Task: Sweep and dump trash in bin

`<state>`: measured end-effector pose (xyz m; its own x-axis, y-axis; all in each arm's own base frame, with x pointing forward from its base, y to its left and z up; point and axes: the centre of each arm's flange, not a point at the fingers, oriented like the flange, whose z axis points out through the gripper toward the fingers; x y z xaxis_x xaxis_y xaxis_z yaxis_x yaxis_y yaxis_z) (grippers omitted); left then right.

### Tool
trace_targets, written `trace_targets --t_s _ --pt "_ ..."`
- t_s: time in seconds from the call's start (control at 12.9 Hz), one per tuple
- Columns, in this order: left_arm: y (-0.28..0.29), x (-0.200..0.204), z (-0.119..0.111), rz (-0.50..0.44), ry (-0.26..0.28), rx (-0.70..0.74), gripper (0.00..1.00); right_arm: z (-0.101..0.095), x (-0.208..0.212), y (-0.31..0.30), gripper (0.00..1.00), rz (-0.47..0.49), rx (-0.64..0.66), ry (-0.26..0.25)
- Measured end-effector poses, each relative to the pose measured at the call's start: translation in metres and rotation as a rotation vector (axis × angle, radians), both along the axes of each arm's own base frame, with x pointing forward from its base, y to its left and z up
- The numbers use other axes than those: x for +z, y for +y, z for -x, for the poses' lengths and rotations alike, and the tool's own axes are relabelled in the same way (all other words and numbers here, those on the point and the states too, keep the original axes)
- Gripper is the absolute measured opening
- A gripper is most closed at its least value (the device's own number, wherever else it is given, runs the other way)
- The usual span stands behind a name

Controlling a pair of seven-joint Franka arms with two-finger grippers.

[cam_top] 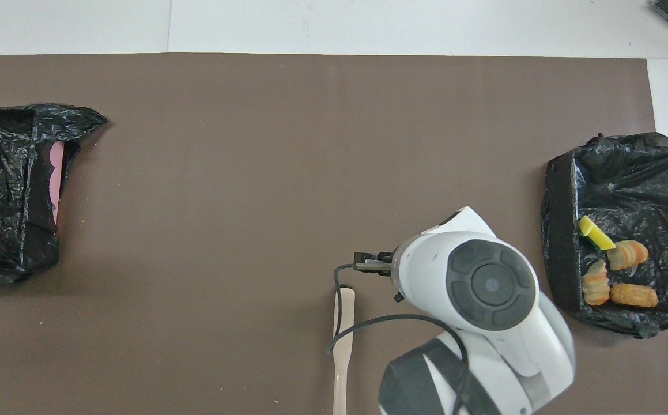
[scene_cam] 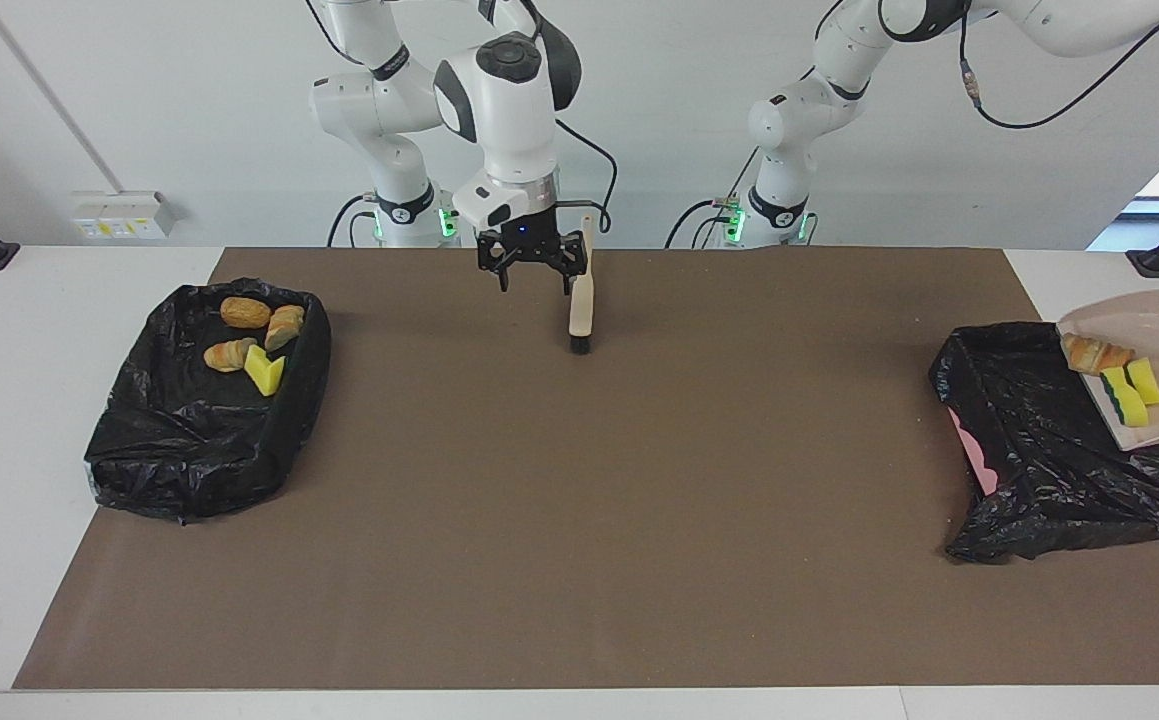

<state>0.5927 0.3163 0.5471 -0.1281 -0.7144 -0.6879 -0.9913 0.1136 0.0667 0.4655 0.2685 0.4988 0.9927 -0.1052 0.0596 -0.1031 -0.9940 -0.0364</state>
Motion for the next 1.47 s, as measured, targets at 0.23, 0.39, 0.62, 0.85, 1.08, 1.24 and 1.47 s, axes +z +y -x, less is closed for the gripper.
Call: trace_targets --t_s 0.23,0.39,0.62,0.85,1.08,1.24,1.47 --pt "-0.031 0.013 -0.005 -0.085 0.017 0.043 0.32 -0.031 0.022 -0.061 1.0 0.009 0.044 0.007" --pt "-0.036 0.026 0.0 -0.099 0.011 0.058 0.32 -0.051 0.035 -0.117 1.0 0.004 0.044 -0.001" --pt "-0.044 0.047 0.016 -0.073 -0.046 0.134 0.32 -0.07 0.059 -0.198 1.0 0.009 0.017 -0.028" --pt "-0.086 0.029 0.025 0.069 -0.121 0.288 0.32 -0.07 0.11 -0.246 1.0 0.008 0.017 -0.05" --pt "-0.152 -0.005 0.029 0.241 -0.2 0.468 0.32 -0.061 0.155 -0.271 1.0 0.014 0.037 -0.058" --pt "-0.203 -0.03 0.04 0.305 -0.24 0.585 0.32 -0.051 0.179 -0.287 1.0 0.032 0.059 -0.035" --pt "-0.301 -0.065 0.053 0.363 -0.312 0.773 0.32 -0.039 0.2 -0.305 1.0 0.048 0.06 -0.013"
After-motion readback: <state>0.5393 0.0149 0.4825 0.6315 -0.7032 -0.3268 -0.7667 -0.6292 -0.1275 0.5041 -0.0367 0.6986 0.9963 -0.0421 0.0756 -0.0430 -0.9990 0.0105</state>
